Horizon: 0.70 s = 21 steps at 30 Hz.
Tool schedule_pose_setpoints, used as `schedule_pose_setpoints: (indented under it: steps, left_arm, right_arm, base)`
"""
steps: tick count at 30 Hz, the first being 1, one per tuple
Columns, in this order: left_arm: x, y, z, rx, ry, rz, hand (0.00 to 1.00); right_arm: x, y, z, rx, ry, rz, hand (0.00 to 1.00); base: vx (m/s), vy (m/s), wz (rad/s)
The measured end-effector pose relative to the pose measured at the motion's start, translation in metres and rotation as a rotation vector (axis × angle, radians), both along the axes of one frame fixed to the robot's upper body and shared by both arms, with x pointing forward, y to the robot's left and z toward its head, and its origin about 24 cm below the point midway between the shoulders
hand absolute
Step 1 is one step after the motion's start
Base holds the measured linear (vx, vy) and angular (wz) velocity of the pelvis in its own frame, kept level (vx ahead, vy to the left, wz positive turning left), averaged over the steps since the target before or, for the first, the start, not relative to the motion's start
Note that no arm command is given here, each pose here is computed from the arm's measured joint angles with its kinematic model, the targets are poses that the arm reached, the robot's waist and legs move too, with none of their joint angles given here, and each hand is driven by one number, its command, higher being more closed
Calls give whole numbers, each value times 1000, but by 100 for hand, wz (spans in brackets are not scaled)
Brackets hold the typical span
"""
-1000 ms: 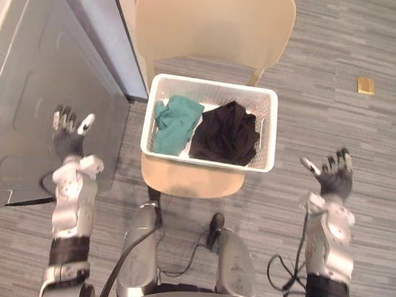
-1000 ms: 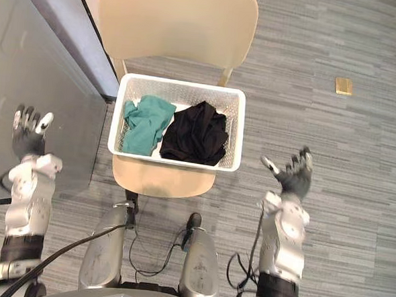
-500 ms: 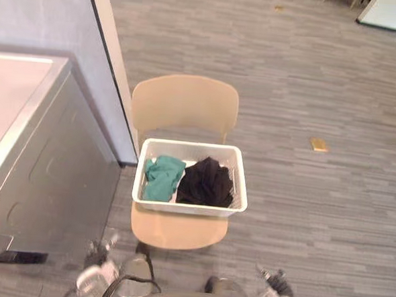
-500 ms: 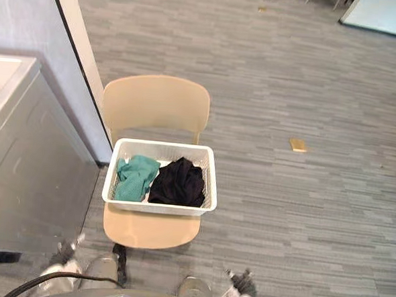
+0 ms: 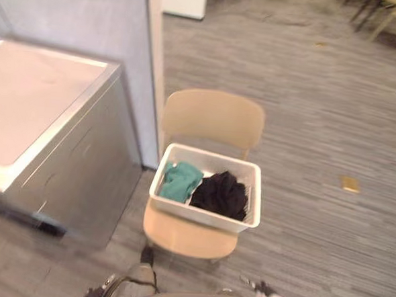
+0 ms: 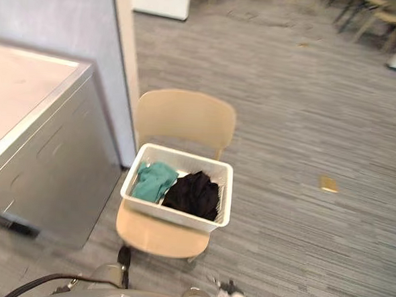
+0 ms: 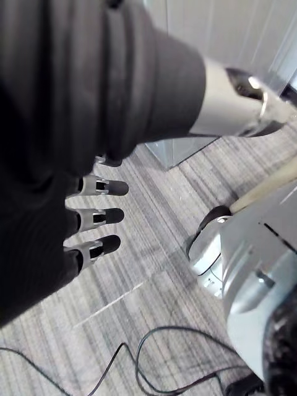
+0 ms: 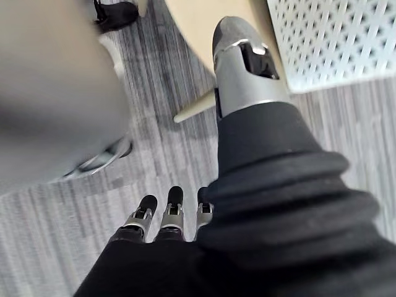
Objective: Pick up the laundry basket with both hands and put the clothes into the washing machine.
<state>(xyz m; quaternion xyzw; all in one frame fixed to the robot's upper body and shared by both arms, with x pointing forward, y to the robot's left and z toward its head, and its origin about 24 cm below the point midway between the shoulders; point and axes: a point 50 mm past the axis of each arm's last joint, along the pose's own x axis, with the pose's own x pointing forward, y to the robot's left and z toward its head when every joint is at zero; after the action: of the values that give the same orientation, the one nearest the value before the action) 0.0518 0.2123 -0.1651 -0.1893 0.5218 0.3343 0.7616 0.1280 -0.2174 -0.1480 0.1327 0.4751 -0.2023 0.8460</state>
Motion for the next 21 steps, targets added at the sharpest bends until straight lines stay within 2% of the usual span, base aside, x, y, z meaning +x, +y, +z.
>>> schedule_pose_setpoints:
  steps: [4,7,9,12,13,16,21]
  left_arm:
    - [-28,-8,-5,-32,79,12,0]
    - [-19,-1,-3,-9,62,-13,0]
    - [-9,19,2,48,44,-39,0]
    - [21,3,3,21,-20,-126,0]
    - [31,6,5,38,-41,-173,0]
    - [25,11,7,69,-29,-248,0]
    - [14,10,3,61,10,-289,0]
  right_arm:
    - [-3,-4,1,-7,-18,-32,0]
    - [-21,-12,-2,-25,14,-90,0]
    - [-35,-4,-10,16,87,-94,0]
    - [-53,-20,-13,7,152,-167,0]
    - [-57,-13,-16,37,169,-188,0]
    - [-74,-3,-21,72,227,-206,0]
    - [-63,-8,-18,60,179,-214,0]
  base:
    - [-185,203,23]
    - [-111,296,91]
    - [-224,102,127]
    - [-101,284,123]
    - [-86,372,101]
    - [-129,339,68]
    - [-78,131,59]
